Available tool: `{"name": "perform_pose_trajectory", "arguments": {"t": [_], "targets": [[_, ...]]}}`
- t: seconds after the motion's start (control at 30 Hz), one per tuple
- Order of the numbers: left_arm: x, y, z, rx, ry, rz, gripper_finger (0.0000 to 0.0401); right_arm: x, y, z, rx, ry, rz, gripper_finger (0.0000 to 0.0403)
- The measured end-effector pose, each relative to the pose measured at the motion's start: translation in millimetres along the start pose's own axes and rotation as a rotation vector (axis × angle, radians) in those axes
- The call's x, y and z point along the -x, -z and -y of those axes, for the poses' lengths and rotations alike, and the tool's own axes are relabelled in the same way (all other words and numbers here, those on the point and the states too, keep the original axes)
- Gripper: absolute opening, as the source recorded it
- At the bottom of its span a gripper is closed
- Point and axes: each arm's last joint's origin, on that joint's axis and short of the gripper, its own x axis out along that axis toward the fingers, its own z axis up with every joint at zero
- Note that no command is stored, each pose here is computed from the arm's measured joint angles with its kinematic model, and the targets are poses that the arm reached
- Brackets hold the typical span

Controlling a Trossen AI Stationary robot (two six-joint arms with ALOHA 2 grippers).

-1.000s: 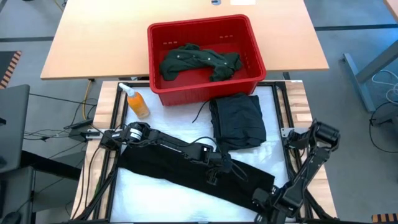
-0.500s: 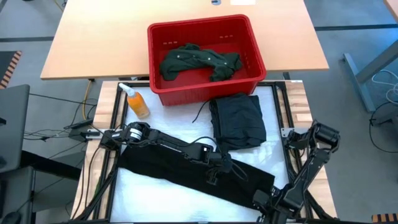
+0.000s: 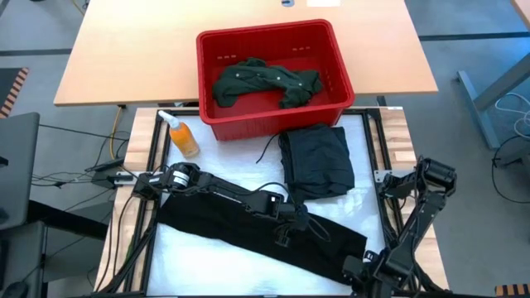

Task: Fold Laundry from Bin
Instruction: Fold the black shirt

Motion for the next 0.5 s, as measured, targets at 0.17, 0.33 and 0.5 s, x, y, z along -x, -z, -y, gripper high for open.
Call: {"name": "perform_pose_trajectory", "arguments": {"t": [0.17,0.33,0.5], "targets": [[0.0,0.1,0.7,-0.001,0.009,-0.001,0.0000,0.1,2.8,0.7,0.013,0.004,-0.006,0.0207],[0.0,0.1,1.1,-0.001,0.021,0.001,0.0000,0.1,-0.9,0.1,0.010,-0.005,0.066,0.0215],[0.0,0.2,1.1,0.000,0.022,0.000,0.0000,-0.1,-9.8,-0.7,-0.021,-0.005,0.079,0.0202]]}}
